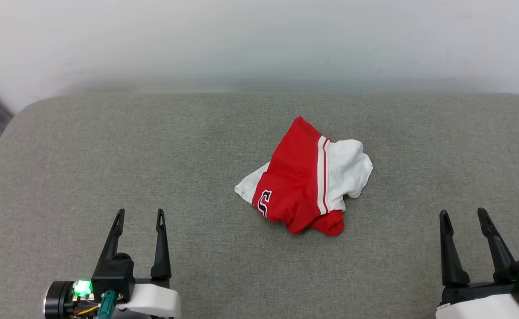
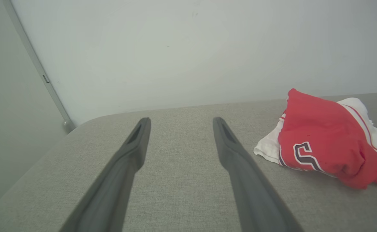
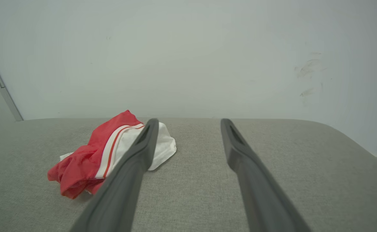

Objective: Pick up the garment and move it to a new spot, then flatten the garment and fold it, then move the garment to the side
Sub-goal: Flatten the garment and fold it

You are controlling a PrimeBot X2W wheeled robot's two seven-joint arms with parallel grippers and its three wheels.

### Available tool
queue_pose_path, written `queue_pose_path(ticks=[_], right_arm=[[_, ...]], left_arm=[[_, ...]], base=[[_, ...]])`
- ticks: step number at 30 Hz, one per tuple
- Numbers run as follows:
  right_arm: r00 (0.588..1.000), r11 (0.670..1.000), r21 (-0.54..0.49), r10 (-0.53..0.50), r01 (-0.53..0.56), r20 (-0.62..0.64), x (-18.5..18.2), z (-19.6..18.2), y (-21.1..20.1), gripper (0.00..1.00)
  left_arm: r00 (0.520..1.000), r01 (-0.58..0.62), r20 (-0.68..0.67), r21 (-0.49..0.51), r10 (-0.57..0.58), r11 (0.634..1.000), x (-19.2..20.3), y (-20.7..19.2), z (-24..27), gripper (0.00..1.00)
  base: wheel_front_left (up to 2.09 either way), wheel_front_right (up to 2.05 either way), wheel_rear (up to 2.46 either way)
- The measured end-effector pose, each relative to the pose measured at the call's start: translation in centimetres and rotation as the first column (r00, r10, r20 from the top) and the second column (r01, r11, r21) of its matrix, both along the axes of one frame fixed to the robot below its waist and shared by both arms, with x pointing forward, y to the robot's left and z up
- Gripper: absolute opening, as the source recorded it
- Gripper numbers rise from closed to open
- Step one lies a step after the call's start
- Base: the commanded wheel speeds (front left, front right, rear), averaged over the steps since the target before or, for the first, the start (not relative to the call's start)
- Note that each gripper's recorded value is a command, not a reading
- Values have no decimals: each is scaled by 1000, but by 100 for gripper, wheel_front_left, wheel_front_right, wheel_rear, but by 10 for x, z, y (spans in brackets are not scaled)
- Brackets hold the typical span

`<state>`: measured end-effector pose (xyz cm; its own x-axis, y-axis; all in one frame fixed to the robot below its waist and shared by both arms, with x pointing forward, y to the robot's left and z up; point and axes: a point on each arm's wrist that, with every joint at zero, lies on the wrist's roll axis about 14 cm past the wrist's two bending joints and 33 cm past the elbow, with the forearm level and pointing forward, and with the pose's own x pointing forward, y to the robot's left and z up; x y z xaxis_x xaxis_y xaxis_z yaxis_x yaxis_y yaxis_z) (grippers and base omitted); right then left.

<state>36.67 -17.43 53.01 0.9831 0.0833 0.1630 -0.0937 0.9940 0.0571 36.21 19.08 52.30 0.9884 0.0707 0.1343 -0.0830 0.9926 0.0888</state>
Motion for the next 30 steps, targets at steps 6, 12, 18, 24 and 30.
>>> queue_pose_path(ticks=[6, 12, 18, 24, 30], right_arm=[[1000, 1000, 9, -1, 1, 0, -2, 0, 0, 100], [1000, 1000, 3, -6, 6, 17, 0, 6, -2, 100], [987, 999, -52, 13, -5, 160, 23, 51, 6, 100], [941, 985, -170, 95, -41, 325, 55, 109, 16, 100], [908, 937, -327, 242, -126, 343, 94, 130, 34, 100]], left_arm=[[1000, 8, 1, 1, -8, 1000, -1, -1, 0, 100], [1000, 6, -3, 2, -6, 1000, -3, 0, -2, 100], [1000, 4, -11, -5, -4, 1000, -1, 0, -4, 100], [1000, 0, -20, -9, 0, 1000, 6, 2, -8, 100], [999, -8, -34, -17, 7, 1000, 14, 2, -13, 100]], base=[[0, 0, 0], [0, 0, 0], [0, 0, 0], [0, 0, 0], [0, 0, 0]])
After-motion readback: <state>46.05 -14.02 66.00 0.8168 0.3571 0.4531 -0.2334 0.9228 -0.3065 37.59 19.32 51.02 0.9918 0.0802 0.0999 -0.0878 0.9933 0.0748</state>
